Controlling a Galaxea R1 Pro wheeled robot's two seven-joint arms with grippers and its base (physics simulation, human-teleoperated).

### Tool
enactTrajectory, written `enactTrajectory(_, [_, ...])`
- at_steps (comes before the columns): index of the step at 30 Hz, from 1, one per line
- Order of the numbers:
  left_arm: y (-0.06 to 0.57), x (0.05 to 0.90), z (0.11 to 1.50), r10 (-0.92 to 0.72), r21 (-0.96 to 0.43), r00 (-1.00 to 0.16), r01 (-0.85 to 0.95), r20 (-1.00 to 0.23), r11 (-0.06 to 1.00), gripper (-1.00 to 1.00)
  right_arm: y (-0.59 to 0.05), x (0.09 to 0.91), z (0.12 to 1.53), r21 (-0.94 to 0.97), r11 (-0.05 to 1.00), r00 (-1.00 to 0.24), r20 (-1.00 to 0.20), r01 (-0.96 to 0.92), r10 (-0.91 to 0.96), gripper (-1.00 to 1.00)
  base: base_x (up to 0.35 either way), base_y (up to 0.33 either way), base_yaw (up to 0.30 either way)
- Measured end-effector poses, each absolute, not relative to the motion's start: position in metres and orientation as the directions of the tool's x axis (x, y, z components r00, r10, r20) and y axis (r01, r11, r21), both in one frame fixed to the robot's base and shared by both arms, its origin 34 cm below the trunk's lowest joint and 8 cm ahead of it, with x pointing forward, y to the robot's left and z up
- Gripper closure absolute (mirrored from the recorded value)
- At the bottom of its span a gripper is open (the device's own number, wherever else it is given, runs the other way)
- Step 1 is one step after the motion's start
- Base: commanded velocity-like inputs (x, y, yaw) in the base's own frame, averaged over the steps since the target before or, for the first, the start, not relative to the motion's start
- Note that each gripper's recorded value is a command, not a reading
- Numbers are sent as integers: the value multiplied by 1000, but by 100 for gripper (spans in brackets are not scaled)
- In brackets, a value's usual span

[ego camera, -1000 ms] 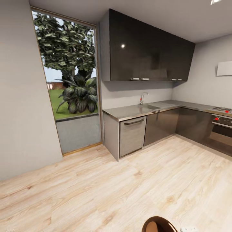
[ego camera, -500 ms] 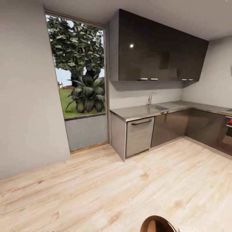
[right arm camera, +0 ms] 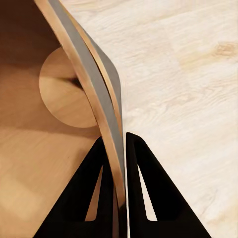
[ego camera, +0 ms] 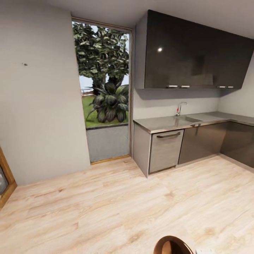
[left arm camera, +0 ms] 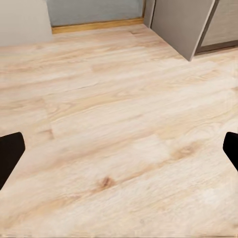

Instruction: Put the three can of soda from the living room inside the tash can in the kitchen.

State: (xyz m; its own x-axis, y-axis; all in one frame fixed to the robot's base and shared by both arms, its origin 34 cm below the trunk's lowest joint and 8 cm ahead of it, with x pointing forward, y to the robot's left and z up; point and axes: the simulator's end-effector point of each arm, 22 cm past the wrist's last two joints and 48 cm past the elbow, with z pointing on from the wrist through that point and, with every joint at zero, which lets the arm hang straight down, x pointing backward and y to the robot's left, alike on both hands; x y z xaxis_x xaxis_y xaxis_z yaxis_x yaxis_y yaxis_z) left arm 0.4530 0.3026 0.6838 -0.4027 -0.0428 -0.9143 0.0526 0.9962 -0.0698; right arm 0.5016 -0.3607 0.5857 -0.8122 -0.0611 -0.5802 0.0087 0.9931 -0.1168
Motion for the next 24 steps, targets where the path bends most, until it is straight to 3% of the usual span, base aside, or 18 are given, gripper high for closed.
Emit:
enactTrajectory(17, [303, 455, 688, -44, -69, -391, 52, -919, 996, -100, -366, 503, 589, -122, 992, -808, -586, 14, -60, 100, -309, 0, 217])
enactTrajectory(24, [304, 457, 690, -44, -68, -383, 50, -923, 996, -100, -428, 496, 601, -190, 981, -800, -595, 49, -76, 100, -325, 0, 174])
